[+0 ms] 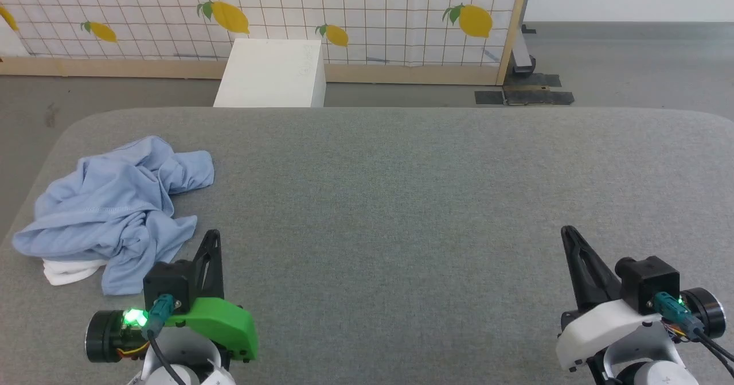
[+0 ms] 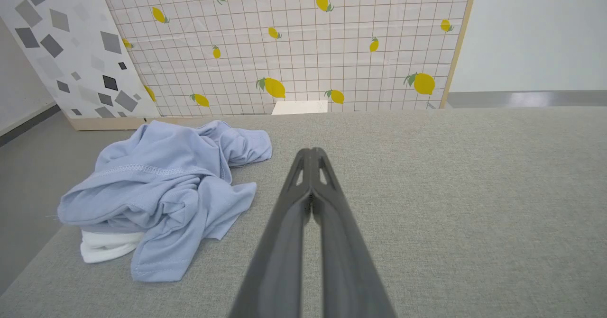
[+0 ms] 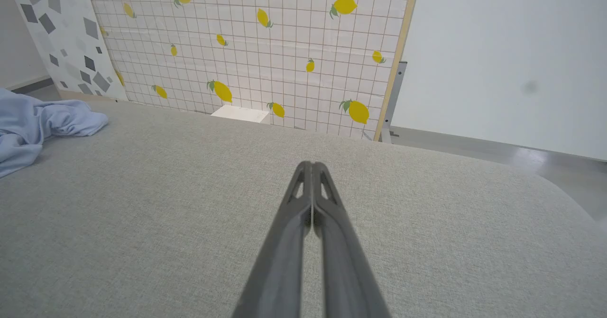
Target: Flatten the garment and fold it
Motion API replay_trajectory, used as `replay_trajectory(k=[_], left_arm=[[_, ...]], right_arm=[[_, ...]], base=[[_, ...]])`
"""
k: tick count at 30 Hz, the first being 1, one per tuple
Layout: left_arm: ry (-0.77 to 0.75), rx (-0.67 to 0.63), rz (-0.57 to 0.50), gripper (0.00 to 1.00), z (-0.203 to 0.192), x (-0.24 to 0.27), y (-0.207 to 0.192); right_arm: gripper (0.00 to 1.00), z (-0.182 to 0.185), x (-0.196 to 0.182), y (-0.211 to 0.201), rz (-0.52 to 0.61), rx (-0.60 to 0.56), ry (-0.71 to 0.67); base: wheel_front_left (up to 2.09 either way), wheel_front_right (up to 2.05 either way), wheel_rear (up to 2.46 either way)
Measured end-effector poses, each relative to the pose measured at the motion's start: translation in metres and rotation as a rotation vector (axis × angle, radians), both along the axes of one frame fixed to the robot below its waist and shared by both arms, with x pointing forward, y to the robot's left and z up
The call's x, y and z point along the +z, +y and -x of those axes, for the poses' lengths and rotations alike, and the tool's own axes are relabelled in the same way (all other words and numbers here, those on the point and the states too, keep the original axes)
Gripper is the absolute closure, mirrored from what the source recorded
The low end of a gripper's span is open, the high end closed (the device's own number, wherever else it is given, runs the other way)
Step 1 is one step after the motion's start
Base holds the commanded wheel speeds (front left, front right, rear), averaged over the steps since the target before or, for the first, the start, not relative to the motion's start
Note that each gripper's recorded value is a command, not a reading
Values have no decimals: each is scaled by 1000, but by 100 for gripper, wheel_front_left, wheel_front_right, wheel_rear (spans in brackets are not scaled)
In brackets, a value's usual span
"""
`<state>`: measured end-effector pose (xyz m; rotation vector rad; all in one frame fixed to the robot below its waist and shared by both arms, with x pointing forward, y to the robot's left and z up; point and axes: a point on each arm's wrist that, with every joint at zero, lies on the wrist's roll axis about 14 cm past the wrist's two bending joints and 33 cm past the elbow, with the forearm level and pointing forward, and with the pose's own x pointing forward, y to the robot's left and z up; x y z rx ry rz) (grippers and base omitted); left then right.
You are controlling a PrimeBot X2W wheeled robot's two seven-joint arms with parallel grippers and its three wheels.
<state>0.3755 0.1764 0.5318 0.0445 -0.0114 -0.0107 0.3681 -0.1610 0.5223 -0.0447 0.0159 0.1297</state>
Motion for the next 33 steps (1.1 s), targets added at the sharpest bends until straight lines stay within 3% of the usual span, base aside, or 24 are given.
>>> replay_trajectory(k=[3, 4, 16, 33], left_arm=[[0, 0, 0, 100, 0, 0, 0], [0, -1, 0, 0, 0, 0, 0], [4, -4, 10, 0, 1, -3, -1], [-11, 101, 38, 0, 17, -5, 27]], right_arm=[[100, 0, 0, 0, 0, 0, 0], [0, 0, 0, 0, 0, 0, 0], [0, -1, 0, 0, -2, 2, -2], [0, -12, 1, 26, -6, 77, -12]], base=[[0, 0, 0], [0, 0, 0], [0, 0, 0], [0, 0, 0]])
